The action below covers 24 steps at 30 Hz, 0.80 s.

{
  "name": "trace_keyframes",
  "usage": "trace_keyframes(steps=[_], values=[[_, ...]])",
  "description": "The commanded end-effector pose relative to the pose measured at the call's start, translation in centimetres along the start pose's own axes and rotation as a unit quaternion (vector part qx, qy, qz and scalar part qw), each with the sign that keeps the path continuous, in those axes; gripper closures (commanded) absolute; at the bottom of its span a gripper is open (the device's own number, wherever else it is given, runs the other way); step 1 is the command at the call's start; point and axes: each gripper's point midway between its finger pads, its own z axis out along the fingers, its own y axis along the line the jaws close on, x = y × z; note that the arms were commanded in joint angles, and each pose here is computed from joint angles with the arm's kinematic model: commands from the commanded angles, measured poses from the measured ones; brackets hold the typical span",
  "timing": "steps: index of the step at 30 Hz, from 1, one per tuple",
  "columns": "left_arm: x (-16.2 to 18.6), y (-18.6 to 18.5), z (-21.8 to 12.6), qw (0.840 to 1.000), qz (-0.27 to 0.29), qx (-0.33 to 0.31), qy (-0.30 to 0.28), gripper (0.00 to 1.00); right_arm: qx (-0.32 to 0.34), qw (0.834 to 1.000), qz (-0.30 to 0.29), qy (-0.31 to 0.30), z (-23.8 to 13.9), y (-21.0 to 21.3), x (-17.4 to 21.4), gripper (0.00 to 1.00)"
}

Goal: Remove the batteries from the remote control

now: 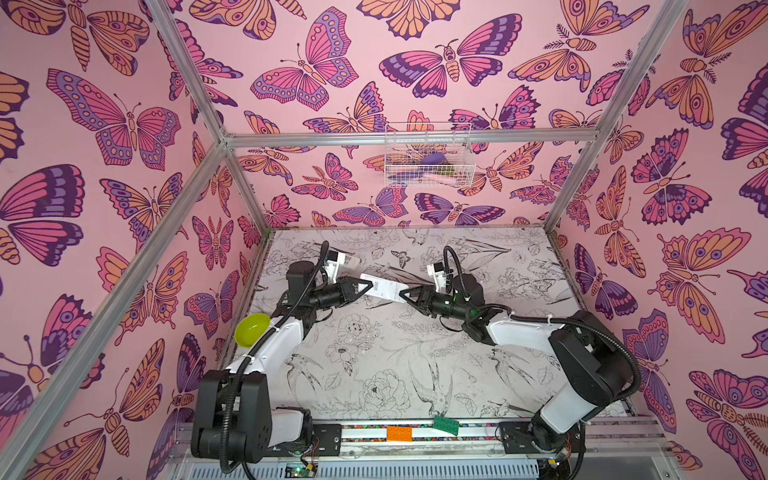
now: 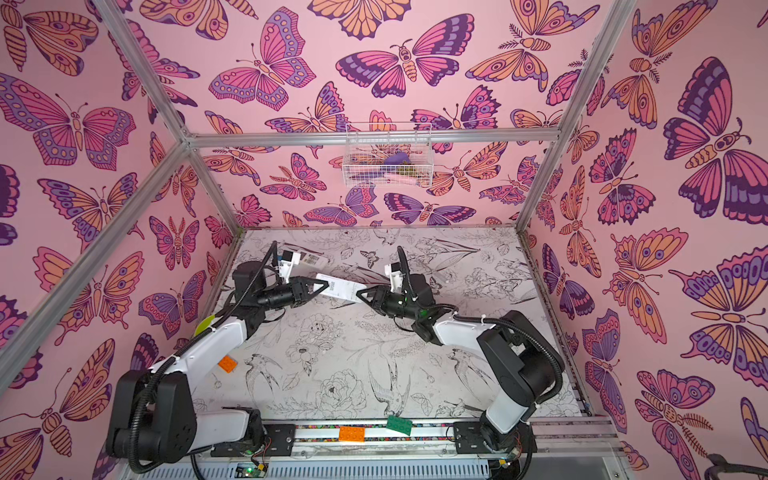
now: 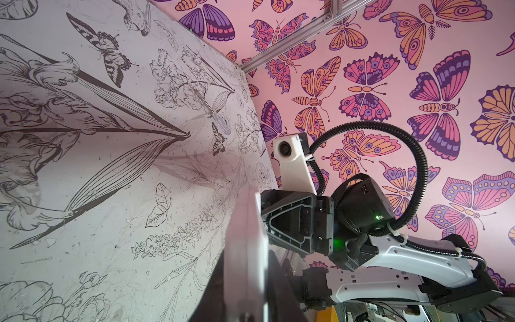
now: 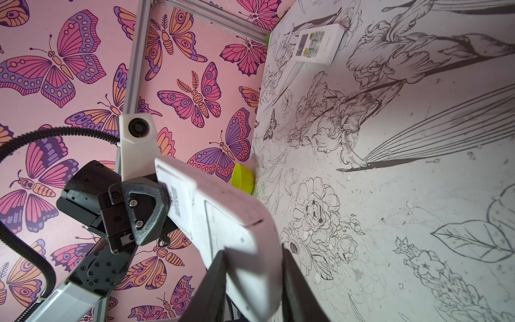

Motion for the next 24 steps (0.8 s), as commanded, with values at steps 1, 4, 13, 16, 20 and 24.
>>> trace_keyframes(steps=[1, 4, 13, 16, 20, 24], values=[[0.2, -1.2, 0.0, 0.999, 0.028, 0.021, 0.006, 1.00, 0.033, 0.999, -0.010, -0.003, -0.6, -1.6, 0.5, 0.72], [0.2, -1.2, 0.0, 0.999, 0.026, 0.020, 0.006, 1.00, 0.034, 0.999, -0.011, -0.004, -0.8, -1.5, 0.5, 0.72], [0.2, -0.9, 0.0, 0.999, 0.028, 0.016, 0.005, 1.00, 0.028, 0.999, -0.022, 0.003, -1.1, -0.2, 0.4, 0.59], [0.2, -0.8, 0.0, 1.000, 0.027, 0.014, 0.005, 1.00, 0.035, 0.999, -0.025, 0.005, -1.3, -0.5, 0.5, 0.63], [0.2, -0.7, 0.0, 0.999, 0.029, 0.012, 0.005, 1.00, 0.023, 0.999, -0.035, -0.005, -2.0, 0.9, 0.2, 0.67], [0.3, -0.4, 0.0, 1.000, 0.027, 0.008, 0.004, 1.00, 0.019, 0.999, -0.039, -0.005, -2.1, 1.2, 0.1, 0.68]])
